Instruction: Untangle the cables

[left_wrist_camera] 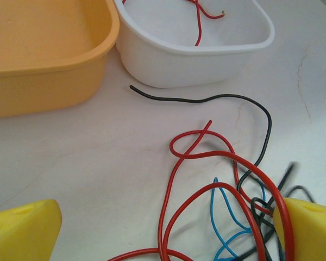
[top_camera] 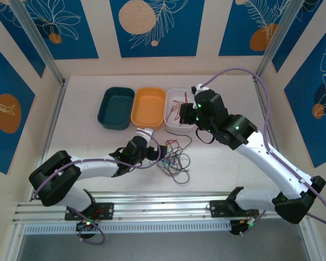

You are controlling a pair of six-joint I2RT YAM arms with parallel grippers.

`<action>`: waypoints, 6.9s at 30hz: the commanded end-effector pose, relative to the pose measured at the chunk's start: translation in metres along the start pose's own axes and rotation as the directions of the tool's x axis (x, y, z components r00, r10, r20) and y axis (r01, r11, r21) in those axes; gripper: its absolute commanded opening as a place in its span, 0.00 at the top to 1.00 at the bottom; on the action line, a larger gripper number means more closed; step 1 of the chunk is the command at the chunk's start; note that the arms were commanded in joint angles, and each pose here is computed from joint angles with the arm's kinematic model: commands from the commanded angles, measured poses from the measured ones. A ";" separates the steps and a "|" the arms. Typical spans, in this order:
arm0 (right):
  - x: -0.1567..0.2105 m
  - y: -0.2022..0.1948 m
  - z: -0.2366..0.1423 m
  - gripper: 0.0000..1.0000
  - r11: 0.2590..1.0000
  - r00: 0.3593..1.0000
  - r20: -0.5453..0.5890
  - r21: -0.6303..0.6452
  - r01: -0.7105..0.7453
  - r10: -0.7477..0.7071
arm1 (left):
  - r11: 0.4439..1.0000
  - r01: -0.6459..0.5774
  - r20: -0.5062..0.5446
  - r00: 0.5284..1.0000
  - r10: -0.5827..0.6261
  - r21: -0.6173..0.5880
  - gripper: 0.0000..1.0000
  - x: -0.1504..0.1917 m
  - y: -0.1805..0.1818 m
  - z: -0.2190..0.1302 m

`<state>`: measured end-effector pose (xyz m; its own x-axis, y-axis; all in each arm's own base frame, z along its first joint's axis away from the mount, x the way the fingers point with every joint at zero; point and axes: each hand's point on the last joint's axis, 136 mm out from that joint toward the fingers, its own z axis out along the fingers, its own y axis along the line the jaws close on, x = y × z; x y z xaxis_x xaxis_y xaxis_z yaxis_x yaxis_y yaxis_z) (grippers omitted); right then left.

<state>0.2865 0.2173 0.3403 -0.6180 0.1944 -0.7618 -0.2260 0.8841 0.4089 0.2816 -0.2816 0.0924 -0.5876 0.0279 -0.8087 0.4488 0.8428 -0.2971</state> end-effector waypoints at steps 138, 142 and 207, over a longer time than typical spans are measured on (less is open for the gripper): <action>0.063 -0.149 0.083 0.01 0.917 0.975 -0.068 0.359 -0.175 0.212 | 0.977 -0.174 -0.117 0.975 0.189 0.127 0.12 -0.030 -0.034 -0.036; 0.062 -0.154 0.061 0.01 0.906 0.970 -0.040 0.367 -0.208 0.239 | 0.968 -0.197 -0.265 0.936 0.233 0.157 0.19 -0.021 -0.042 -0.027; 0.111 -0.101 0.057 0.31 0.987 0.979 -0.166 -0.091 -0.132 0.116 | 0.911 -0.368 -0.207 0.892 0.402 0.185 1.00 -0.094 -0.086 -0.058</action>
<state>0.2890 0.1676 0.1856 -0.7659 0.2840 -0.5768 -0.1426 0.7998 0.5831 0.2564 -0.3330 0.2017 -0.5264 0.5083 -0.6816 0.7492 0.6564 -0.0890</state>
